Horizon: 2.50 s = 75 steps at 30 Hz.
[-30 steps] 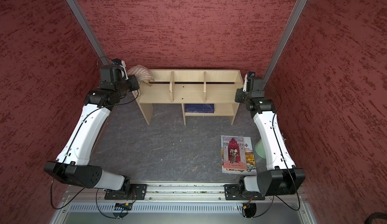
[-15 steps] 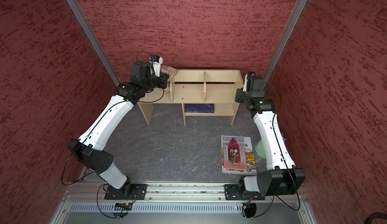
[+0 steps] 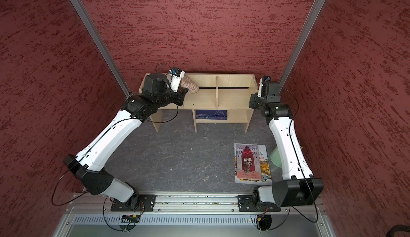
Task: Wipe the bookshelf clean with a cloth
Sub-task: Wipe the dust from the shelf, then adjust the cleaning item, then hold the shelf at the center of the board.
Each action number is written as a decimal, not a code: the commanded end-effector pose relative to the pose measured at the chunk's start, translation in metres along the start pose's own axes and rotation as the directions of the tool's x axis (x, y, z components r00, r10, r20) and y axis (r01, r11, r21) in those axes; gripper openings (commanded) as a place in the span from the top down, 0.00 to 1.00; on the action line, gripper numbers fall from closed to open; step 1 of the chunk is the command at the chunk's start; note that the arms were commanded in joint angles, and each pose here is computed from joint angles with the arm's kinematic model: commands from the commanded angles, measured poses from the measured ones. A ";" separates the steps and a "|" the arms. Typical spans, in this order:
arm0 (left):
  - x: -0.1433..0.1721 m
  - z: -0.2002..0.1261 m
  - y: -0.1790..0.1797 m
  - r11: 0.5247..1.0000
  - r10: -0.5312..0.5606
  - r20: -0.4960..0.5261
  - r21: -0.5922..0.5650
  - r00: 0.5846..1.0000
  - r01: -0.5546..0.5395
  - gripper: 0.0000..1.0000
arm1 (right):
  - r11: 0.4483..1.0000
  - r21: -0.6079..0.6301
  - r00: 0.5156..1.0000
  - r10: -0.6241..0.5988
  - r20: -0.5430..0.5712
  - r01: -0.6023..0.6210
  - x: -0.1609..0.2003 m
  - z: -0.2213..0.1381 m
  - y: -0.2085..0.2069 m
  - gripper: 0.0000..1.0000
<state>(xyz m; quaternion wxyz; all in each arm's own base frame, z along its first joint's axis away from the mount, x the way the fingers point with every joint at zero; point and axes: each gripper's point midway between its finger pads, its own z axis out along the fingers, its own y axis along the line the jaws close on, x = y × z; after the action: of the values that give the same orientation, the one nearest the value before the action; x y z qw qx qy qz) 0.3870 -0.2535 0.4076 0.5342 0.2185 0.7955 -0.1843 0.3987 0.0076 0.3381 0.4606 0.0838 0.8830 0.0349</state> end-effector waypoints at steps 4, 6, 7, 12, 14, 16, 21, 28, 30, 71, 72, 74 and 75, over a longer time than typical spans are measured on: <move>-0.049 -0.051 -0.029 0.990 0.002 0.161 0.142 0.987 -0.026 1.00 | 0.998 -0.046 0.987 0.040 0.156 -0.033 -0.047 -0.071 0.007 0.35; -0.054 -0.062 -0.043 0.974 -0.003 0.181 0.225 0.984 -0.038 1.00 | 0.972 -0.235 0.981 0.028 0.192 0.019 -0.056 -0.099 0.042 0.20; -0.055 -0.065 -0.048 0.965 -0.008 0.185 0.258 0.983 -0.040 1.00 | 0.950 -0.310 0.976 0.024 0.215 0.045 -0.059 -0.113 0.058 0.15; -0.059 -0.080 -0.070 0.908 -0.053 0.196 0.418 0.979 -0.034 1.00 | 0.741 -0.659 0.965 0.058 0.254 0.129 -0.063 -0.170 0.131 0.07; -0.057 -0.083 -0.079 0.881 -0.056 0.188 0.471 0.981 -0.040 1.00 | 0.641 -0.751 0.964 0.064 0.256 0.157 -0.063 -0.187 0.158 0.05; -0.055 -0.086 -0.084 0.863 -0.057 0.181 0.503 0.982 -0.043 1.00 | 0.585 -0.792 0.964 0.059 0.259 0.177 -0.062 -0.197 0.178 0.05; -0.054 -0.086 -0.083 0.861 -0.071 0.173 0.509 0.982 -0.027 1.00 | 0.435 -0.873 0.971 -0.013 0.240 0.221 -0.043 -0.216 0.221 0.09; -0.054 -0.089 -0.085 0.840 -0.090 0.170 0.542 0.981 -0.017 1.00 | 0.392 -0.902 0.983 -0.031 0.183 0.181 -0.031 -0.204 0.245 0.12; -0.053 -0.092 -0.088 0.830 -0.088 0.175 0.557 0.981 -0.025 1.00 | 0.397 -0.902 0.985 -0.025 0.172 0.168 -0.032 -0.196 0.250 0.14; 0.025 -0.105 0.201 0.800 -0.414 0.355 -0.296 0.838 0.521 0.29 | 0.955 -0.296 0.992 0.024 0.123 0.014 -0.087 -0.028 0.161 1.00; 0.028 -0.102 0.201 0.807 -0.413 0.348 -0.290 0.842 0.515 0.28 | 0.962 -0.274 0.992 0.017 0.126 0.018 -0.089 -0.022 0.159 1.00; 0.034 -0.094 0.201 0.817 -0.412 0.336 -0.274 0.847 0.506 0.28 | 0.970 -0.243 0.992 0.005 0.127 0.026 -0.091 -0.012 0.156 1.00; 0.035 -0.091 0.200 0.826 -0.407 0.332 -0.264 0.851 0.498 0.28 | 0.972 -0.234 0.992 0.000 0.123 0.029 -0.091 -0.007 0.156 1.00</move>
<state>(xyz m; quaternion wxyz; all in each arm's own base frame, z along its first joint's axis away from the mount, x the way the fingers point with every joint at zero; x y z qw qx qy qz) 0.4129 -0.0311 0.3864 0.5817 -0.1200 0.7825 -0.1871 0.4626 0.1645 0.4260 0.5035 0.0134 0.8454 0.1781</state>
